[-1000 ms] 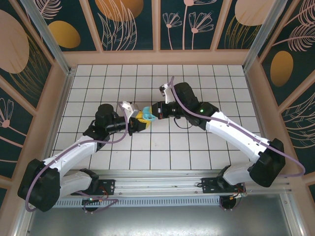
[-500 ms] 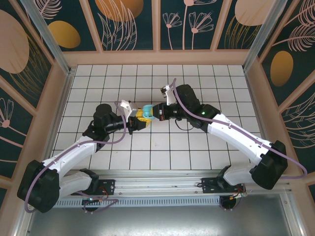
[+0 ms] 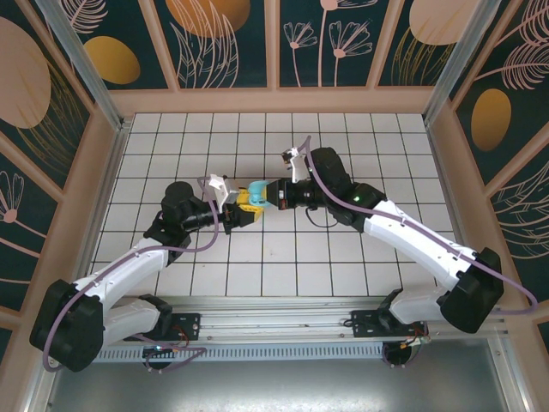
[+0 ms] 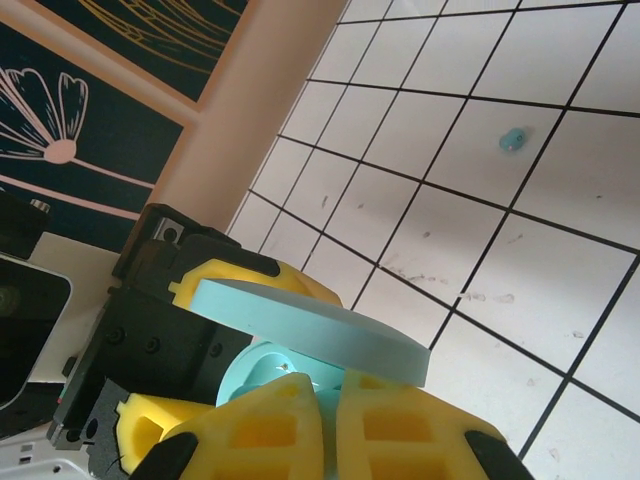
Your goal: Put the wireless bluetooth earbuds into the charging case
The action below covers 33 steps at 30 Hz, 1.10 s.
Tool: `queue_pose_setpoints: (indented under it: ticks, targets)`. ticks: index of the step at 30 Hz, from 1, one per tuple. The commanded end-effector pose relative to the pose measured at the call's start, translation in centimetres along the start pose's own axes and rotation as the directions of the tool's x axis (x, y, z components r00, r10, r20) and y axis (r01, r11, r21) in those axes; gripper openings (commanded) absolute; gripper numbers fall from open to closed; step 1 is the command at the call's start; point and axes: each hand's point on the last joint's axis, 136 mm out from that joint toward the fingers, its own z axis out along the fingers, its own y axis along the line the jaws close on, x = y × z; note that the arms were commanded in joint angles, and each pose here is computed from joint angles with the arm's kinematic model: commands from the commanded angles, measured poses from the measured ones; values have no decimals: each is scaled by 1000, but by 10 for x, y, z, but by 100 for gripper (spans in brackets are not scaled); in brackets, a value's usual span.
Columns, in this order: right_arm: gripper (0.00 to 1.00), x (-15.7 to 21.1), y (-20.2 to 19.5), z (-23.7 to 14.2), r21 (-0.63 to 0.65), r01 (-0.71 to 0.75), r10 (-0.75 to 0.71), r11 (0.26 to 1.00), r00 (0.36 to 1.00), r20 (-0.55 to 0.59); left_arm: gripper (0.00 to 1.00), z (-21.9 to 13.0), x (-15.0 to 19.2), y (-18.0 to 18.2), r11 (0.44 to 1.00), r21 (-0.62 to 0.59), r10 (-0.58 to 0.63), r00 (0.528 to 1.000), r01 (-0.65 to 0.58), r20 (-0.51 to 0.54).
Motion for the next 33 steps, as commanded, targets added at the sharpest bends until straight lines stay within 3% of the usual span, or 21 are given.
queue_pose_setpoints:
  ticks: [1, 6, 15, 33]
  targets:
    - [3, 3, -3, 0, -11, -19, 19, 1000, 1000, 0, 0, -5, -34, -20, 992, 64, 106, 988, -113, 112]
    - [7, 10, -8, 3, 13, -15, 15, 1000, 999, -49, 0, -6, -34, -20, 991, 60, 112, 987, -120, 114]
    - [26, 9, -16, -4, 79, 10, -6, 997, 999, -51, 0, -6, -33, -20, 991, 60, 111, 988, -118, 111]
    - [35, -2, -11, -1, 126, 45, -36, 991, 997, -72, 0, -7, -28, -20, 992, 62, 103, 990, -109, 99]
